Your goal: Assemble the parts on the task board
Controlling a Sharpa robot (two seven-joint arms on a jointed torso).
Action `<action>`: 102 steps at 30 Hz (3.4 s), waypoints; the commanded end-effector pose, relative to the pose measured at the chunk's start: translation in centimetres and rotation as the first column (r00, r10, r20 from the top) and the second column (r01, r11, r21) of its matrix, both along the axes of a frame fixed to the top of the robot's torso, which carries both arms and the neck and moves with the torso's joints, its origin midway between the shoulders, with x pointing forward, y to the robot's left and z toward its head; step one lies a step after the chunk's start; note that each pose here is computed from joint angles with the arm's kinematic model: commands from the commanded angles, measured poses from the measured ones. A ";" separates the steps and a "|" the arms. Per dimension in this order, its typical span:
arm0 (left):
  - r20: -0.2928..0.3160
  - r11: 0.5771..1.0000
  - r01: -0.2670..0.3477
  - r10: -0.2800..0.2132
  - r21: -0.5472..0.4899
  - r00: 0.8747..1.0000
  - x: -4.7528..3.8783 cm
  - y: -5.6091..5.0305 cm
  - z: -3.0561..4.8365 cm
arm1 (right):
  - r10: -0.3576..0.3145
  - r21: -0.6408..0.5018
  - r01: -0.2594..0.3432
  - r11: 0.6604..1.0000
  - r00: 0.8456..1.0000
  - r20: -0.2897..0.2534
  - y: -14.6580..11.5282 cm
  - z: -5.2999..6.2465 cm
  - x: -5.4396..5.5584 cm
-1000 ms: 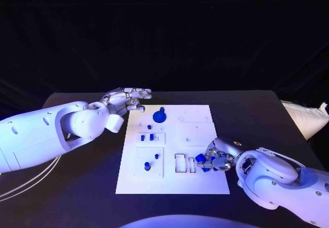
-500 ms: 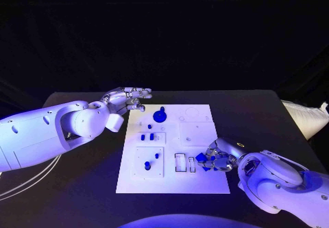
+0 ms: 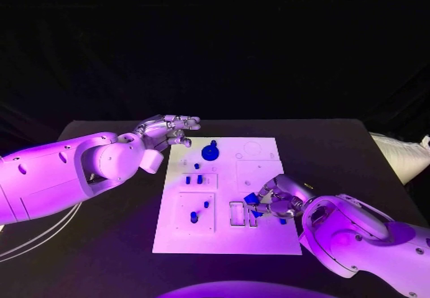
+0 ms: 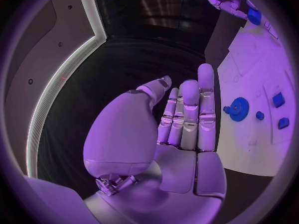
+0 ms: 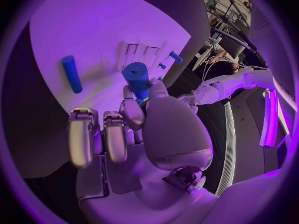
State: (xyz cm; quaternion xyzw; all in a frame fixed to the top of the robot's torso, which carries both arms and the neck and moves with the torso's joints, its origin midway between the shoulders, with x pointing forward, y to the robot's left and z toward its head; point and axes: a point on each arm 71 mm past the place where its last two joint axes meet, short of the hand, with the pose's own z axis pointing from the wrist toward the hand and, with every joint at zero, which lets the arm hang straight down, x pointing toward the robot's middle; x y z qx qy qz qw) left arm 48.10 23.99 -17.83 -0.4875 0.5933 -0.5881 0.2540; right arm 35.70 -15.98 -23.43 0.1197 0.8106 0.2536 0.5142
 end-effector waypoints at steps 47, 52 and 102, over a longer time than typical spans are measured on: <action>0.005 1.000 0.029 -0.029 -0.010 1.000 -0.22 -0.3 0.16 | 0.084 -0.087 -0.088 0.992 0.995 -0.047 3.0 -1.0 -0.4; 0.004 1.000 0.029 -0.029 -0.009 1.000 -0.19 -0.3 0.14 | 0.087 -0.103 -0.092 0.990 0.995 -0.047 3.0 -1.1 -0.2; 0.005 0.999 0.040 -0.040 -0.005 0.999 -0.41 -0.5 0.13 | 0.011 -0.257 -0.010 0.966 1.000 0.001 -6.7 -1.2 0.0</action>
